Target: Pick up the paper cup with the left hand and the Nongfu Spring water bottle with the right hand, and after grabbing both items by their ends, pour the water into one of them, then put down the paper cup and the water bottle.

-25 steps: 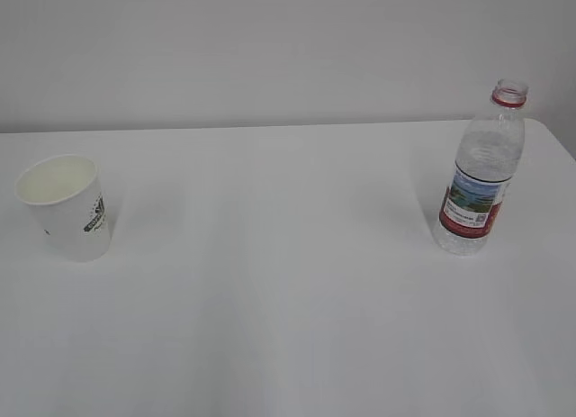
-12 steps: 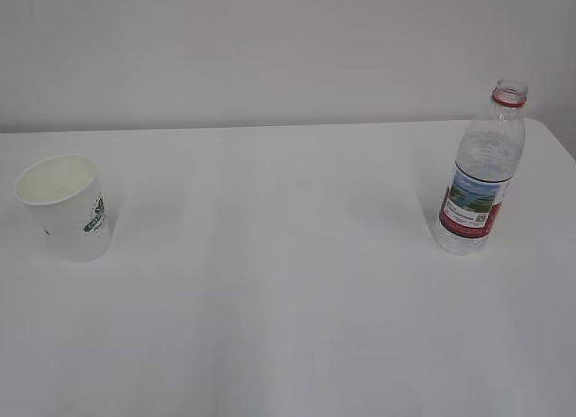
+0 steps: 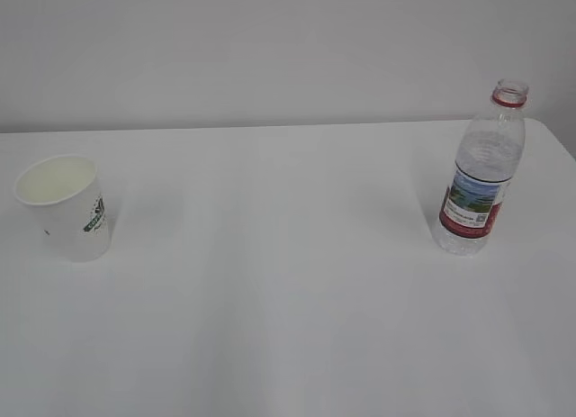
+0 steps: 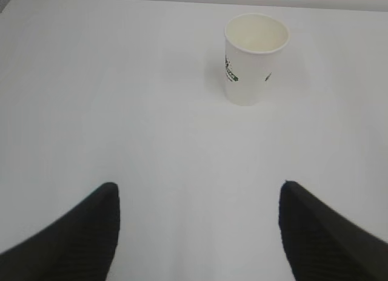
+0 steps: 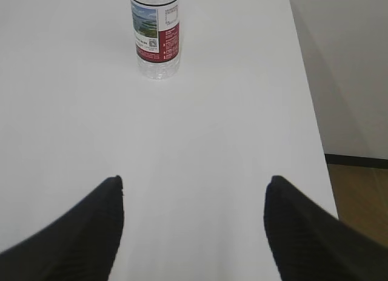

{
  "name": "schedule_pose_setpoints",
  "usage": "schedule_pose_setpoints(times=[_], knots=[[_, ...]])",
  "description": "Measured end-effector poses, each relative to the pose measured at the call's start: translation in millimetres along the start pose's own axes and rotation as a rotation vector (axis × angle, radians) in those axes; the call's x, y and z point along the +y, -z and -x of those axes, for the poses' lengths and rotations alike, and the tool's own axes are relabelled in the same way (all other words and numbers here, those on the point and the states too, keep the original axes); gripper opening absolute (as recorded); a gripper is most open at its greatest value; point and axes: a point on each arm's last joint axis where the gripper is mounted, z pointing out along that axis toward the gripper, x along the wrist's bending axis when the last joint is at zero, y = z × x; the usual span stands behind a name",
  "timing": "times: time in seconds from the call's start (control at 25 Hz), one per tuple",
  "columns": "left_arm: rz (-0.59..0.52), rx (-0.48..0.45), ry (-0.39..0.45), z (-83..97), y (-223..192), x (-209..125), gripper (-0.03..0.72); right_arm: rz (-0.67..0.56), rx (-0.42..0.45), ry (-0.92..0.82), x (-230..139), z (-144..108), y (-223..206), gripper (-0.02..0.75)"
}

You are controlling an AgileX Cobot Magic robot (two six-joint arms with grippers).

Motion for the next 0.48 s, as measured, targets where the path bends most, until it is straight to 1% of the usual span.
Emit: schedule_pose_setpoints(times=[0.48], knots=[[-0.003, -0.022, 0.011, 2.0, 0.0, -0.3, 0.587, 0.000, 0.000, 0.000, 0.0, 0.0, 0.0, 0.551]])
